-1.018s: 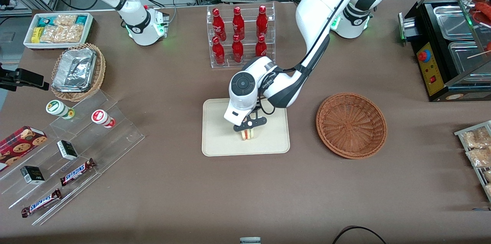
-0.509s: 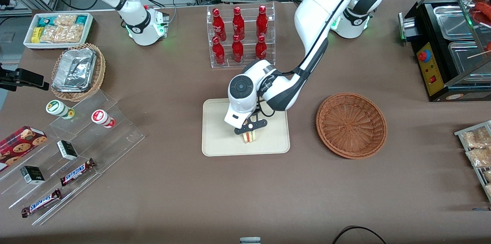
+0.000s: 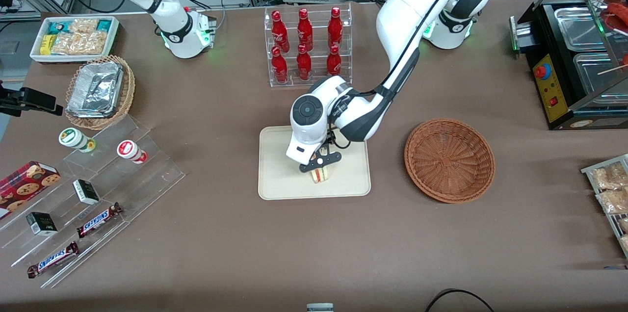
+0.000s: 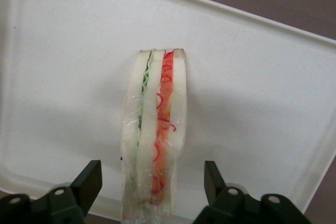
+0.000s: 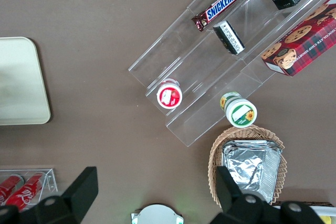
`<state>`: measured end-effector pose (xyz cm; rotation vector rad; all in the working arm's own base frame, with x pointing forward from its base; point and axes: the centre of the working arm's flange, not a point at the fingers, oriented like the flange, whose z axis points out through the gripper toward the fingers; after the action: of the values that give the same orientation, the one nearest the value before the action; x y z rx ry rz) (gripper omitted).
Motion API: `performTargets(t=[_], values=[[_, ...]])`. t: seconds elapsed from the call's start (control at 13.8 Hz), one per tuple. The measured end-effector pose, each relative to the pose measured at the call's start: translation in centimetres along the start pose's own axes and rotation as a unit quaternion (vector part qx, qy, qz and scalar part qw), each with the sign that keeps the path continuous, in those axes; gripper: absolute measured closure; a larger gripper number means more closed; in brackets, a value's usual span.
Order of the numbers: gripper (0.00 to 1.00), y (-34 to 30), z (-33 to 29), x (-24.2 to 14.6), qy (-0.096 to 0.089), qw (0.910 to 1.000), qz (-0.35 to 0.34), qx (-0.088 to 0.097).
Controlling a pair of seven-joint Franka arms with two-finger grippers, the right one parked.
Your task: Place sandwich from basket to tray
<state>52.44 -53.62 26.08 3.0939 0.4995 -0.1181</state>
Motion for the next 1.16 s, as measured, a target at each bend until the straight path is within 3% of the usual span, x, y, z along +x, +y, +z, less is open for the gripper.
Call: performTargets(t=[0.07,0.58,0.87,1.16], values=[[0.01,0.1,-1.7,0.1,0.003,1.0,-0.001,-0.002],[0.0,-1.5,-11.8,1.2,0.027,0.9993,-0.013,-0.022],[0.0,-6.2,-15.1,6.0,0.017,0.9997,-0.018,0.006],[0.0,-13.6,-19.2,11.7,0.003,0.9996,0.028,0.01]])
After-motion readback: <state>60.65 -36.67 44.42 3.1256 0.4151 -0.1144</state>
